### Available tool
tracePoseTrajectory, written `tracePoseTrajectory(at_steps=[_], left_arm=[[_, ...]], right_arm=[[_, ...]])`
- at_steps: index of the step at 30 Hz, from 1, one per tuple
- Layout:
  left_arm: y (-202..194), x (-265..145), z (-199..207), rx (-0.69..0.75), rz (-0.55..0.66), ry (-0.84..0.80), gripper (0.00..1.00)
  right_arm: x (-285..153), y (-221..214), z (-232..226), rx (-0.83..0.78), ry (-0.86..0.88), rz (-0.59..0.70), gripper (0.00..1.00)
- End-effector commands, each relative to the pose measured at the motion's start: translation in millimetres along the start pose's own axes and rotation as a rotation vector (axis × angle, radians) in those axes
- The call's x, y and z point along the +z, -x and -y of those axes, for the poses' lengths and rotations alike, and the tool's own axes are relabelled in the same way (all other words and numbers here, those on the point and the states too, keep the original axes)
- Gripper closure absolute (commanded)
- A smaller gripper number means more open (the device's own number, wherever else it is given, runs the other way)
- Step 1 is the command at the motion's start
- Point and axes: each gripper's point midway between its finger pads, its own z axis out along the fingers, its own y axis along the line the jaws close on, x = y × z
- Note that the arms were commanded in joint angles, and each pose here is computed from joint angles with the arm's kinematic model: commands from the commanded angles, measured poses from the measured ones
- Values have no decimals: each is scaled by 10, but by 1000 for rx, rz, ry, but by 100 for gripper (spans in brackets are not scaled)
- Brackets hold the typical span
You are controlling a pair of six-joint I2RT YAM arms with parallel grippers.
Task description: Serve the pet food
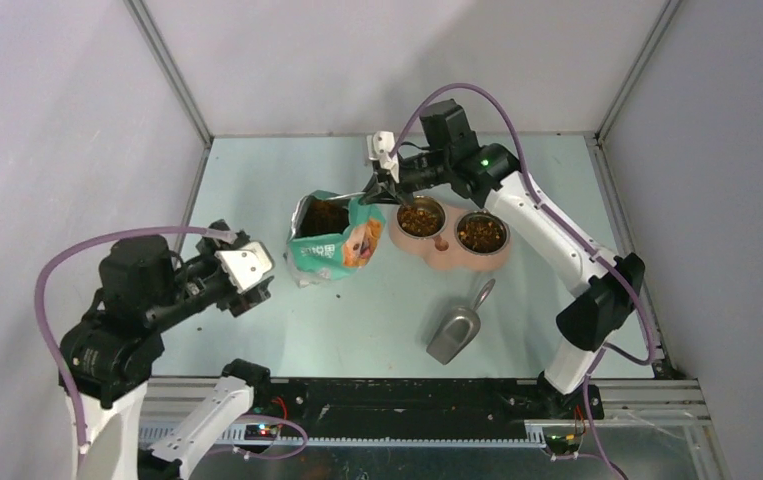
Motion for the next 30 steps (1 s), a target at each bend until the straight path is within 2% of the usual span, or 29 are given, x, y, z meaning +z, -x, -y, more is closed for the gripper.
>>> tracePoseTrajectory(at_steps=[1,7,12,17,23,25,27,28,29,30], left_arm=[[-79,290,-19,37,11,-29,23],[67,548,120,-4,104,-153,23],[228,699,112,-55,181,-183,26],[90,852,189,-4,140,-230,33],[-123,907,258,41,93,-231,34],[-168,931,238,51,88,-206,38],[-220,941,206,73,75,-179,51],[-229,931,187,81,73,-163,65],[-233,921,136,89,66,-136,71],[-207,876,105,108,70,-119,83]], right_arm=[[-186,378,-103,-37,-64,27,100],[-238,551,-224,24,-97,28,100],[-253,616,-276,62,-115,23,100],[-291,647,-217,171,-121,38,100],[-331,768,-137,312,-134,62,100],[-313,786,-146,346,-146,65,100],[-289,797,-197,363,-144,58,100],[-271,821,-231,356,-140,54,100],[-267,796,-280,367,-129,37,100],[-272,837,-311,351,-120,36,100]])
